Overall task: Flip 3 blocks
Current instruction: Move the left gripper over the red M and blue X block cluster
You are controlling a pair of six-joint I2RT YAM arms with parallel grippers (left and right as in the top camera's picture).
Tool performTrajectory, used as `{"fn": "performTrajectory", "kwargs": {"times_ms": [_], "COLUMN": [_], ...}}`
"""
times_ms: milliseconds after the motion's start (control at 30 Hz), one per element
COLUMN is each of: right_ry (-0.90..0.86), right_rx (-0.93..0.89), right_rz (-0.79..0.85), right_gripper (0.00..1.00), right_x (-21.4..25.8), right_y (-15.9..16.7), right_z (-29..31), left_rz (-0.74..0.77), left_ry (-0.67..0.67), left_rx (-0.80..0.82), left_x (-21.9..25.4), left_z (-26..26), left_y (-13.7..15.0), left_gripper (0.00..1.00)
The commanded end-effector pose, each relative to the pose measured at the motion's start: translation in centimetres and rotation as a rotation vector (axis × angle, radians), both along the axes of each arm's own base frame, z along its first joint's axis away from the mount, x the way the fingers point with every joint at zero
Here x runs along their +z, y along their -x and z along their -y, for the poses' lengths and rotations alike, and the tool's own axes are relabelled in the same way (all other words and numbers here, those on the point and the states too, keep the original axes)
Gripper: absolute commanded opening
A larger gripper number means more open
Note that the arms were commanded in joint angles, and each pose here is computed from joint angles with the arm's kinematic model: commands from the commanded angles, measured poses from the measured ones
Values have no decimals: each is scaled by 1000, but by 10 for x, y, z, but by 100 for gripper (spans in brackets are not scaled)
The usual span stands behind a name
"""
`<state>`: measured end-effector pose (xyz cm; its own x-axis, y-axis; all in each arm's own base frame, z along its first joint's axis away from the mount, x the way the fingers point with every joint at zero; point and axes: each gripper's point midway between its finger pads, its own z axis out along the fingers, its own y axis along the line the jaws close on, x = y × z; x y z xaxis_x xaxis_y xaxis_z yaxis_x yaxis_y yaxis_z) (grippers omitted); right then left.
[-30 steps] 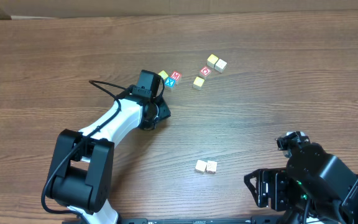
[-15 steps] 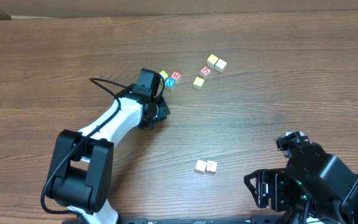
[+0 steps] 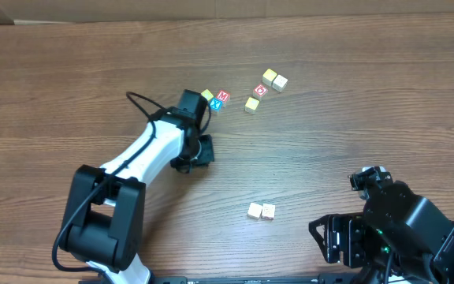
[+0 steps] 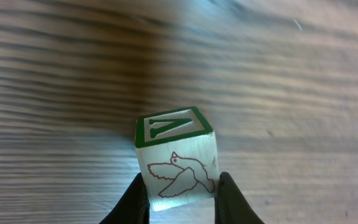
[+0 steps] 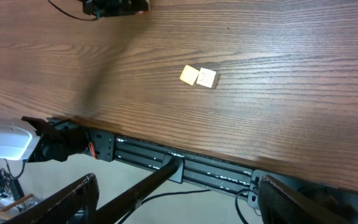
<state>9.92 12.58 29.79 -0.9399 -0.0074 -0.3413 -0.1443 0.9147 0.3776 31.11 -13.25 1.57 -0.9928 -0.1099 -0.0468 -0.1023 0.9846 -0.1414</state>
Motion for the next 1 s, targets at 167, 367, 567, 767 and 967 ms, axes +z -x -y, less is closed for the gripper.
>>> {"fn": "performTrajectory", "kwargs": {"times_ms": [167,367,567,767,967], "right_ry": [-8,8,4,2,2], "right_rx": [9,9,14,15,16], "right_rz": [13,-2,-7,-9,-9], "right_gripper": [83,83,83,83,83], "right_x": [4,2,2,2,2], "right_y": [0,3,4,5,5], "right_z": [0,3,3,2,2], "left_rz": [-20,-65,-73,-107,-143], "left_ry": [0,-81,-149,-173,-162], "left_rx": [-270,-308,-327,-320,-285], "left_x": [1,0,-3,-12,-29], "left_z": [55,70,79,77,65], "left_y": [34,66,89,112,132], "left_gripper": [5,5,4,5,5]}}
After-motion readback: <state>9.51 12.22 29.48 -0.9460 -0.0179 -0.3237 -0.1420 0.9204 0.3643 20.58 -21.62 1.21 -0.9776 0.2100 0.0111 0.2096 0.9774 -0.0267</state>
